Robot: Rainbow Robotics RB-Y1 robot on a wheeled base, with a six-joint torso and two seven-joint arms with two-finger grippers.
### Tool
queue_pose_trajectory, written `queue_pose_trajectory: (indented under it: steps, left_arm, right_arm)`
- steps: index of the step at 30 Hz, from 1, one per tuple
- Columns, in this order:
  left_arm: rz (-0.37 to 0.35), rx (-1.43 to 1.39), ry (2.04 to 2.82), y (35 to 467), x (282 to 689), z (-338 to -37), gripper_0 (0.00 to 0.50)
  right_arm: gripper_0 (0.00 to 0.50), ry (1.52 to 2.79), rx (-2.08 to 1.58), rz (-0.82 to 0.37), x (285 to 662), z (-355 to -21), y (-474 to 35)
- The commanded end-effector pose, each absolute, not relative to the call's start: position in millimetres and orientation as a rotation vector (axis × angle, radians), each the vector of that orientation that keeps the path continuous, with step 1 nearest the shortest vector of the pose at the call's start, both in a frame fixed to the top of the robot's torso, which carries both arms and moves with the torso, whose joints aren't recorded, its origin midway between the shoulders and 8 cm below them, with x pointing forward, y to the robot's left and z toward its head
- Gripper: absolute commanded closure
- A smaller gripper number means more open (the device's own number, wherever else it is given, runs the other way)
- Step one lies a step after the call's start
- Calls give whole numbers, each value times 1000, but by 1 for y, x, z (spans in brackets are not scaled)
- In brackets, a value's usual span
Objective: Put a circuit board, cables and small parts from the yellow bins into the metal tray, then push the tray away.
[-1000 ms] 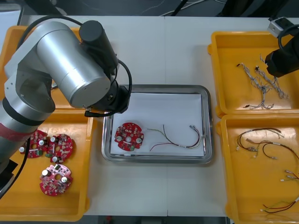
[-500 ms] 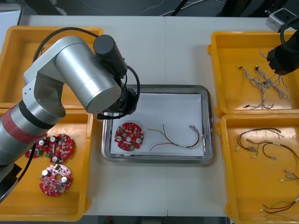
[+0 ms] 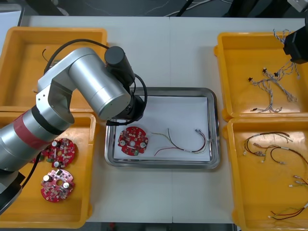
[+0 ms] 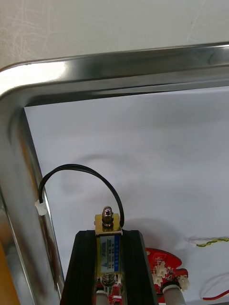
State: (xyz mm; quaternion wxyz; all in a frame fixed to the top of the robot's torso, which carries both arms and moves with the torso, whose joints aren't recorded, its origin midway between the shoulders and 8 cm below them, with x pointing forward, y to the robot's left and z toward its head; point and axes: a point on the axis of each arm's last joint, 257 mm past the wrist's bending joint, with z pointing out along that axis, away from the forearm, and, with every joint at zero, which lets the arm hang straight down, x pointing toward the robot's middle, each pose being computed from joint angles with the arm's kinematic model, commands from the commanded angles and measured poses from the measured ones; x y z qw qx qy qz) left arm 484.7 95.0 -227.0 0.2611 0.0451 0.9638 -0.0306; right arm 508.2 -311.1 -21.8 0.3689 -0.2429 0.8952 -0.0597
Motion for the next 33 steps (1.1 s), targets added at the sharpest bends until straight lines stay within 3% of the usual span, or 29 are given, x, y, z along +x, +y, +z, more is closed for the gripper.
queue_pose_trajectory:
  steps: [1, 21, 33]
  left_arm:
    - [-102, 165, 2601, 75, 484, -231, 500]
    - [-99, 203, 2556, 68, 504, -238, 500]
    - [-90, 199, 2552, 71, 508, -240, 500]
  right_arm:
    - [500, 2221, -578, -130, 510, 10, -306]
    - [500, 2278, -356, -37, 514, 8, -304]
    - [500, 2398, -118, 45, 523, -27, -316]
